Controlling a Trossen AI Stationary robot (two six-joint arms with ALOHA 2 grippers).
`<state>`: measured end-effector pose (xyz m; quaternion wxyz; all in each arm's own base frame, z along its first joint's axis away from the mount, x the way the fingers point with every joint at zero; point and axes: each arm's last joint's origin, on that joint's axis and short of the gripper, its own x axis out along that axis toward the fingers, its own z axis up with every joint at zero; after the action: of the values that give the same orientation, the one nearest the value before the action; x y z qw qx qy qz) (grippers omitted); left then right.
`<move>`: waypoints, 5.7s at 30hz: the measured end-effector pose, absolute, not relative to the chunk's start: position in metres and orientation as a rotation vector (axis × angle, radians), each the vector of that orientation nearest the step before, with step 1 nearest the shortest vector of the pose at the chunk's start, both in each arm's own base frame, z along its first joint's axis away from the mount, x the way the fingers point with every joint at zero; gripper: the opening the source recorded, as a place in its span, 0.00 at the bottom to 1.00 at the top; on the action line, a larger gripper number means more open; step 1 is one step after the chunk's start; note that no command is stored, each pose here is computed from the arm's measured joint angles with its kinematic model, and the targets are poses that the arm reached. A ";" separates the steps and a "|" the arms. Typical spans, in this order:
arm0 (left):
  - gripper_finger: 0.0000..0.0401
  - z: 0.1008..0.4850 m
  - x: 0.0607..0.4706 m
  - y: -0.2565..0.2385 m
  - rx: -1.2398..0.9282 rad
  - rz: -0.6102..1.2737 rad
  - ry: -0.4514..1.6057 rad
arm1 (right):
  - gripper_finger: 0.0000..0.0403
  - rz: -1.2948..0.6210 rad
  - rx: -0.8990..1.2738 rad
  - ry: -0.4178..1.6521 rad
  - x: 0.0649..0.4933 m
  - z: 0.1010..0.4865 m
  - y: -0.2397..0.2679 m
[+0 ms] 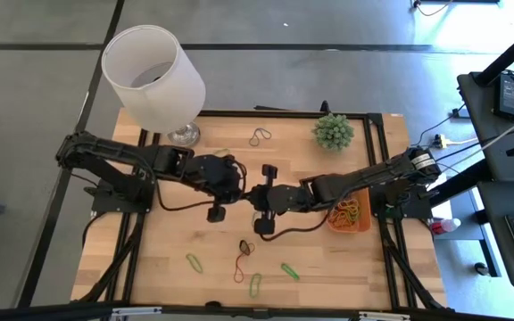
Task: Pick and place rubber bands into bin
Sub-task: Put the blue rubber band into the orange bin, then put the green rubber band into the orange bin
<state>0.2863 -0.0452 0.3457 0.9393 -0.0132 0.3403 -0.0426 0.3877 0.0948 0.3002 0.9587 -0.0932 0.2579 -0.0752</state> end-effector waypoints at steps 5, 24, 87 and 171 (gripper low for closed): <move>0.16 0.346 0.287 -0.037 -0.039 -0.060 0.692 | 0.01 -0.224 -0.164 0.567 0.379 0.303 0.091; 0.16 0.378 0.242 -0.028 -0.059 0.063 0.677 | 0.01 -0.727 0.343 0.910 0.212 0.332 0.053; 0.00 0.323 0.179 -0.035 -0.002 -0.114 0.650 | 0.47 -0.368 0.470 0.812 0.312 0.319 0.180; 0.01 0.344 0.136 -0.025 -0.097 -0.052 0.525 | 0.07 -0.989 0.897 1.299 0.144 0.192 0.052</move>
<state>0.1360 -0.0249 0.3437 0.9642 -0.0478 0.2595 -0.0255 0.1442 0.0524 0.1925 0.5966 0.3864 0.5597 -0.4261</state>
